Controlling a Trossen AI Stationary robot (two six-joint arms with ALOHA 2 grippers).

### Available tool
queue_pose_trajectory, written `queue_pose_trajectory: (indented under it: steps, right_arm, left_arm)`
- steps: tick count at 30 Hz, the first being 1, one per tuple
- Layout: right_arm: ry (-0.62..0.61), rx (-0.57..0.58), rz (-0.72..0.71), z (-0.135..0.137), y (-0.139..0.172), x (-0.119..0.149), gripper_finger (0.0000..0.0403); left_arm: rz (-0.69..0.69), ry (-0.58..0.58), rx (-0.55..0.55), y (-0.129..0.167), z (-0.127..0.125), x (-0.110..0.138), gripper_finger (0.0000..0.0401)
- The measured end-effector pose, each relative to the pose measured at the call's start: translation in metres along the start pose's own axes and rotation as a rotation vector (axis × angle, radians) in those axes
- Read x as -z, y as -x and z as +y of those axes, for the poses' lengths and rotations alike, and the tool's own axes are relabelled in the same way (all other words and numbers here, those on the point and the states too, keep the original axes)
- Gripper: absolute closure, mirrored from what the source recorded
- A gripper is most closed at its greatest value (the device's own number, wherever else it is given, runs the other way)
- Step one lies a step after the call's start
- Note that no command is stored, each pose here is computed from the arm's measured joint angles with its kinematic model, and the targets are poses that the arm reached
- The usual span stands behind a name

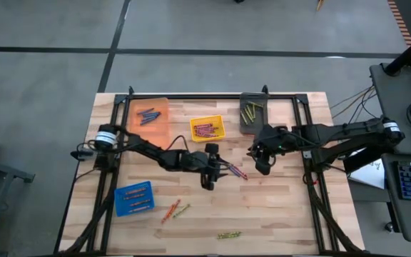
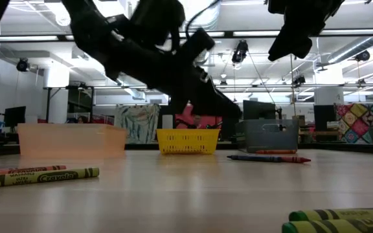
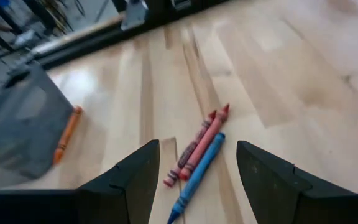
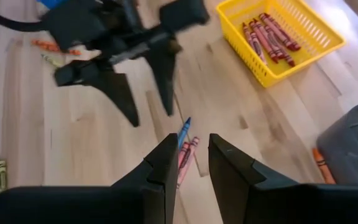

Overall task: Sort crayons
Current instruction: Put the blue crayon into the orange bin

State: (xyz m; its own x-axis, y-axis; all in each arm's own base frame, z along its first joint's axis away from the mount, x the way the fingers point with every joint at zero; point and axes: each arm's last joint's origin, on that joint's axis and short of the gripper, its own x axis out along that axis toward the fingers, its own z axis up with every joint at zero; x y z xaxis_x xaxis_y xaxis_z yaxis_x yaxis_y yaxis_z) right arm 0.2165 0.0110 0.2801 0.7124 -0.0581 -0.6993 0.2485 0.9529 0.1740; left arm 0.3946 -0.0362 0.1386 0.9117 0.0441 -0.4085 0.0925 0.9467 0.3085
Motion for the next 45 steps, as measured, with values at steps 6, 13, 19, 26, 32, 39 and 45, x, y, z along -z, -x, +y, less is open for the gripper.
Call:
queue_pose_trajectory:
  steps: [6,13,19,26,32,39,45]
  right_arm:
    - [0.007,-0.007,0.012,0.002,-0.002,0.004,0.0321]
    - [0.005,-0.006,0.015,0.002,-0.002,0.004,0.0323]
    - [0.003,-0.011,0.002,0.003,-0.004,0.005,0.0330]
    - [0.003,-0.011,0.003,0.003,-0.004,0.005,0.0323]
    - [0.003,-0.010,0.003,0.003,-0.004,0.005,0.0331]
    - [0.003,-0.010,0.002,0.003,-0.004,0.005,0.0333]
    - [0.003,-0.011,0.001,0.003,-0.004,0.004,0.0331]
  left_arm:
    - [0.027,0.022,0.064,-0.014,0.011,0.018,0.0204]
    - [0.051,0.054,0.104,-0.024,0.017,0.034,0.0204]
    - [0.073,0.056,0.109,-0.036,0.015,0.043,0.0204]
    - [0.084,0.058,0.108,-0.039,0.015,0.048,0.0219]
    - [0.082,0.066,0.113,-0.041,0.015,0.052,0.0250]
    - [0.077,0.060,0.124,-0.041,0.015,0.052,0.0288]
    - [0.080,0.058,0.126,-0.041,0.015,0.052,0.0320]
